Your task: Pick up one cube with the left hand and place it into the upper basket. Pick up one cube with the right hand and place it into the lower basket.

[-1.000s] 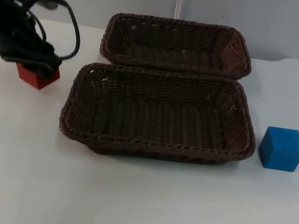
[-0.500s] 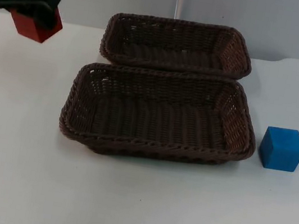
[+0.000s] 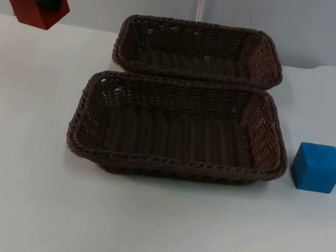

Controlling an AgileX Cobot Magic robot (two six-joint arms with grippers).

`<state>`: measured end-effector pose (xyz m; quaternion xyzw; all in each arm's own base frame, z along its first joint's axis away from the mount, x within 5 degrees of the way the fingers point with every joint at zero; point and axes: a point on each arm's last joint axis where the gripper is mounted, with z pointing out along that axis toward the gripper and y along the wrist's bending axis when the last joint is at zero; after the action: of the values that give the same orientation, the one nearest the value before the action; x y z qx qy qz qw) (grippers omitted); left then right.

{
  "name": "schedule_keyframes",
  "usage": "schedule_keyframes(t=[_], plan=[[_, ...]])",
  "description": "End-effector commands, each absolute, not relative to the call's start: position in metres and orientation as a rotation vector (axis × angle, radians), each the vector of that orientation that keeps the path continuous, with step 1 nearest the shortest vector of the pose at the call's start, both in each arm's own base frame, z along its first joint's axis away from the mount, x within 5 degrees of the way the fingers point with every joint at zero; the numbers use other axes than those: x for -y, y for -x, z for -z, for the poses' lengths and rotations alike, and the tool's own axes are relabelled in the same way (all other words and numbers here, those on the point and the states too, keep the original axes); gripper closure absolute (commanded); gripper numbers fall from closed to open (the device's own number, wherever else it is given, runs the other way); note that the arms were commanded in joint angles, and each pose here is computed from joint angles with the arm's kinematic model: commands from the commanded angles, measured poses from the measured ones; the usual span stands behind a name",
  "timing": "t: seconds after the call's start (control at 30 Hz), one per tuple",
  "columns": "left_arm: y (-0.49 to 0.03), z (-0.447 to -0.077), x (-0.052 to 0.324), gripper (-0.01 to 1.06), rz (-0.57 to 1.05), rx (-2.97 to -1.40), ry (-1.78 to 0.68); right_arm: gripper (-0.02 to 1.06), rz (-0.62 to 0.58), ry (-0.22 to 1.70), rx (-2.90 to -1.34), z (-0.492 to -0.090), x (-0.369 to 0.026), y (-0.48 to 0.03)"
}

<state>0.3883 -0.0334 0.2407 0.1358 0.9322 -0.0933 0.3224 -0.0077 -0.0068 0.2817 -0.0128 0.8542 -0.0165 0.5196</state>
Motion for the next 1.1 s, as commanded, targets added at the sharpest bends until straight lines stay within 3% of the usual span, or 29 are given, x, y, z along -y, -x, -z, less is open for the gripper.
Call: schedule_keyframes(t=[0.0, 0.77, 1.07], plan=[[-0.3867, -0.2455, 0.0358, 1.05, 0.268, -2.444, -0.342, -0.01, 0.05, 0.028, -2.043, -0.2805, 0.0072, 0.0072], [-0.3801, -0.2427, 0.0403, 1.05, 0.369, -2.522, -0.3, -0.01, 0.047, 0.028, -2.043, -0.2804, 0.0069, 0.0072], [-0.3824, -0.2443, 0.0427, 1.05, 0.404, -2.486, -0.292, -0.01, 0.041, 0.029, -2.043, -0.2804, 0.0065, 0.0072]])
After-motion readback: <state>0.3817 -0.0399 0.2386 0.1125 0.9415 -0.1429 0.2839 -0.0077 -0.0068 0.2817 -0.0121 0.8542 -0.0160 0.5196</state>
